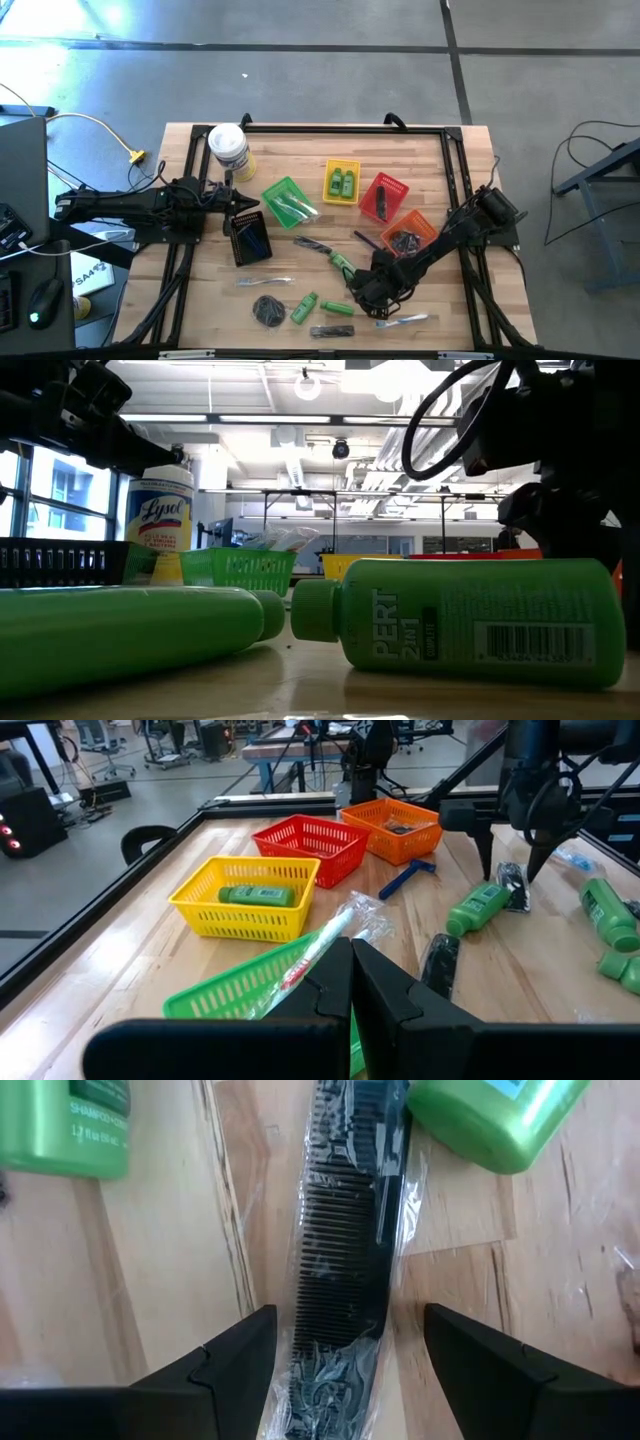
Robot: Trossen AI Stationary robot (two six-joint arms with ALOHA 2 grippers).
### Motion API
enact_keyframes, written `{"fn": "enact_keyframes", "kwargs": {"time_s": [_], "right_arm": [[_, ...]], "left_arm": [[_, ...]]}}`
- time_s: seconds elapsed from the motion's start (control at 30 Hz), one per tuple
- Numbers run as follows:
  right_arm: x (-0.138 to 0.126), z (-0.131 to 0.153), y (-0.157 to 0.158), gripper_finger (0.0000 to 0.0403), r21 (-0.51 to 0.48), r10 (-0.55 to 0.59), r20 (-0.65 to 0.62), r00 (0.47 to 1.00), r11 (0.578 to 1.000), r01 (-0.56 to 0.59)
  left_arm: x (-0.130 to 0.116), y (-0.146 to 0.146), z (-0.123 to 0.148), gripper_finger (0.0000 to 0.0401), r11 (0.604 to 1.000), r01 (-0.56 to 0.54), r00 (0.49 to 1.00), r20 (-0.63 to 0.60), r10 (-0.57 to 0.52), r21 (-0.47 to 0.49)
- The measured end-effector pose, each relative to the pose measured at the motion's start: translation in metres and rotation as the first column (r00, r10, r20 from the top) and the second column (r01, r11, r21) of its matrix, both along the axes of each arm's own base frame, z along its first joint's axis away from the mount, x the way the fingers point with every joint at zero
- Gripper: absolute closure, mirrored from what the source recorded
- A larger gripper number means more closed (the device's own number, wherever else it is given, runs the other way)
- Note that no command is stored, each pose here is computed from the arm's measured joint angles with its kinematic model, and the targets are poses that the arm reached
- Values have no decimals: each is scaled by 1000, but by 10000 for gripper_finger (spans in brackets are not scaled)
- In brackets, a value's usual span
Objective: Pick & Place Travel size toiletries
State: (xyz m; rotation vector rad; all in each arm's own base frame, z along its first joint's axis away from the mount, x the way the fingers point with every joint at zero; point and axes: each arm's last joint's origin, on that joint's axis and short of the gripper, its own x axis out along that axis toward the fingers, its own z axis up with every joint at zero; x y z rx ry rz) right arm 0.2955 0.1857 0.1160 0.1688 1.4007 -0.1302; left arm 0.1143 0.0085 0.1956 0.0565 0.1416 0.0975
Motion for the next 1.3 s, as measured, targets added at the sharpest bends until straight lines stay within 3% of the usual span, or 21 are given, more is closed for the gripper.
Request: {"fn": "enact_keyframes", "kwargs": {"time_s": [0.23, 0.57, 0.83, 1.03, 1.3], "right_arm": [[-1, -3, 0, 179, -16, 13, -9, 1000, 1000, -14], [-1, -3, 0, 336, -26, -26, -5, 1000, 999, 26], [-1, 3, 1, 342, 4, -24, 30, 999, 1000, 24], [-3, 14, 0, 393, 7, -28, 63, 998, 1000, 28], [-6, 26, -2, 401, 26, -54, 84, 995, 998, 52]], "left_arm": [[0, 0, 0, 401, 1000, 0, 1000, 0, 0, 0], [0, 0, 0, 401, 1000, 0, 1000, 0, 0, 0], [0, 0, 0, 401, 1000, 0, 1000, 1, 0, 0], [0, 0, 0, 401, 1000, 0, 1000, 1, 0, 0], [0, 0, 0, 401, 1000, 0, 1000, 1, 0, 0]]}}
